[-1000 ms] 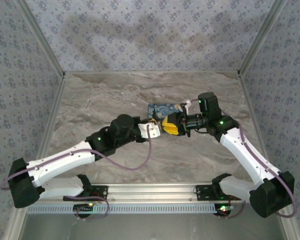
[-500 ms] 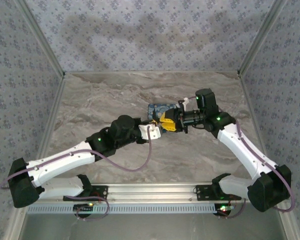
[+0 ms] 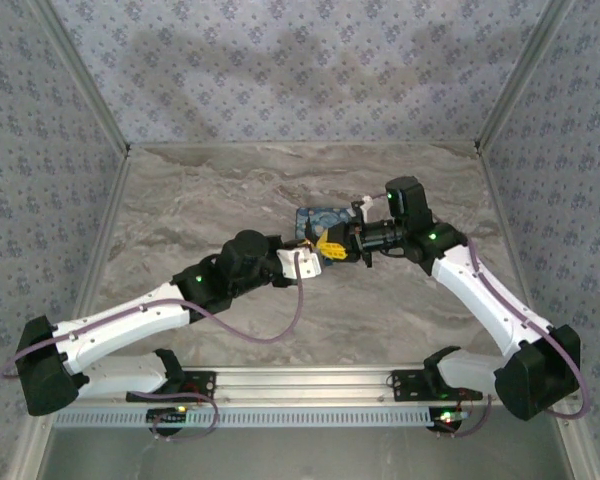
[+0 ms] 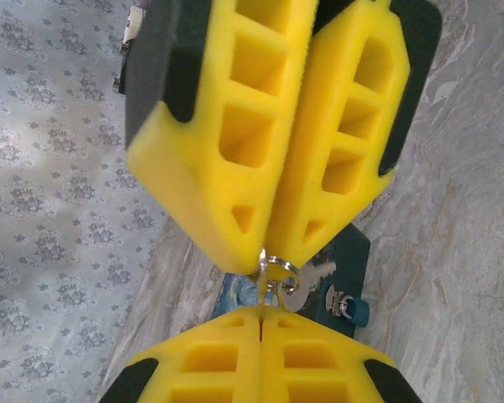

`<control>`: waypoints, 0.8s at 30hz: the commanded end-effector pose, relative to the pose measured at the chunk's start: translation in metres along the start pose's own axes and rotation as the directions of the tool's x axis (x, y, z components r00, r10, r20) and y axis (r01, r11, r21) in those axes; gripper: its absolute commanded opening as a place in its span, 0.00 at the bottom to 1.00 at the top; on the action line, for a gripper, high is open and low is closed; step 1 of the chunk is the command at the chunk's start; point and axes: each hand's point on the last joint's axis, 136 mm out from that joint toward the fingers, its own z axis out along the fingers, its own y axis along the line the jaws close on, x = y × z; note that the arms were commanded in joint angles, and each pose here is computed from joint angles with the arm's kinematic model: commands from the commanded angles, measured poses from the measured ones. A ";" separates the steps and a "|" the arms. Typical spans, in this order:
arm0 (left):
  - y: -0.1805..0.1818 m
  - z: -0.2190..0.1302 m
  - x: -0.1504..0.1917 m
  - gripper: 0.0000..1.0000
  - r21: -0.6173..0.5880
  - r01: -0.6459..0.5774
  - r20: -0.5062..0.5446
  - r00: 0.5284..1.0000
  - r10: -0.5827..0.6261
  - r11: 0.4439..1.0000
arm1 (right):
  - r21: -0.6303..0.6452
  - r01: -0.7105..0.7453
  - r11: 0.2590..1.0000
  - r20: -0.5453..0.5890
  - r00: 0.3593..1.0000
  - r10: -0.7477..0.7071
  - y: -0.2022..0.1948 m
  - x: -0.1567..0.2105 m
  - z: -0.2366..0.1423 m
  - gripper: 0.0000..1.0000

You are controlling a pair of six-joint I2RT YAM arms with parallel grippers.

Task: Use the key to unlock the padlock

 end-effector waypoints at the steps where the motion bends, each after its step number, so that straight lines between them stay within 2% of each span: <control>1: -0.003 -0.001 -0.011 0.00 0.005 -0.002 0.052 0.999 0.002 1.000 | -0.012 0.014 1.000 -0.031 0.999 -0.015 0.008 0.006 0.004 0.03; 5: 0.001 -0.001 -0.011 0.00 -0.016 0.007 0.046 0.999 -0.006 1.000 | -0.008 0.018 1.000 -0.029 0.999 -0.018 0.006 0.005 0.004 0.00; 6: 0.003 0.000 -0.010 0.05 -0.027 0.012 0.040 0.999 -0.011 1.000 | -0.004 0.022 1.000 -0.027 0.999 -0.022 0.004 0.005 0.003 0.00; 8: 0.010 0.000 -0.006 0.30 -0.069 0.042 0.021 0.999 -0.041 0.997 | -0.008 0.038 0.999 -0.009 0.999 -0.038 0.003 0.003 0.000 0.00; 11: 0.015 -0.001 0.001 0.45 -0.110 0.108 0.006 0.994 -0.108 0.988 | -0.023 0.113 0.993 0.052 0.992 -0.111 0.007 -0.005 -0.012 0.00; 13: 0.023 -0.004 0.009 0.55 -0.156 0.198 -0.012 0.979 -0.202 0.968 | -0.014 0.178 0.984 0.110 0.978 -0.176 0.007 -0.012 -0.025 0.00; 15: 0.032 -0.010 0.017 0.62 -0.193 0.333 -0.027 0.939 -0.344 0.923 | -0.017 0.256 0.967 0.172 0.953 -0.249 0.009 -0.019 -0.039 0.00; 17: 0.039 -0.015 0.024 0.64 -0.200 0.478 -0.020 0.871 -0.491 0.855 | -0.011 0.335 0.942 0.247 0.914 -0.322 0.013 -0.026 -0.052 0.00; 19: 0.043 -0.020 0.028 0.67 -0.184 0.636 0.010 0.763 -0.646 0.749 | 0.016 0.423 0.906 0.321 0.856 -0.406 0.017 -0.031 -0.065 0.00; 22: 0.053 -0.026 0.025 0.70 -0.101 0.837 0.061 0.544 -0.837 0.537 | 0.079 0.586 0.806 0.406 0.720 -0.563 0.027 -0.029 -0.077 0.00; 24: 0.061 -0.026 0.022 0.70 -0.026 0.930 0.063 0.368 -0.928 0.367 | 0.133 0.696 0.705 0.440 0.597 -0.671 0.033 -0.021 -0.080 0.00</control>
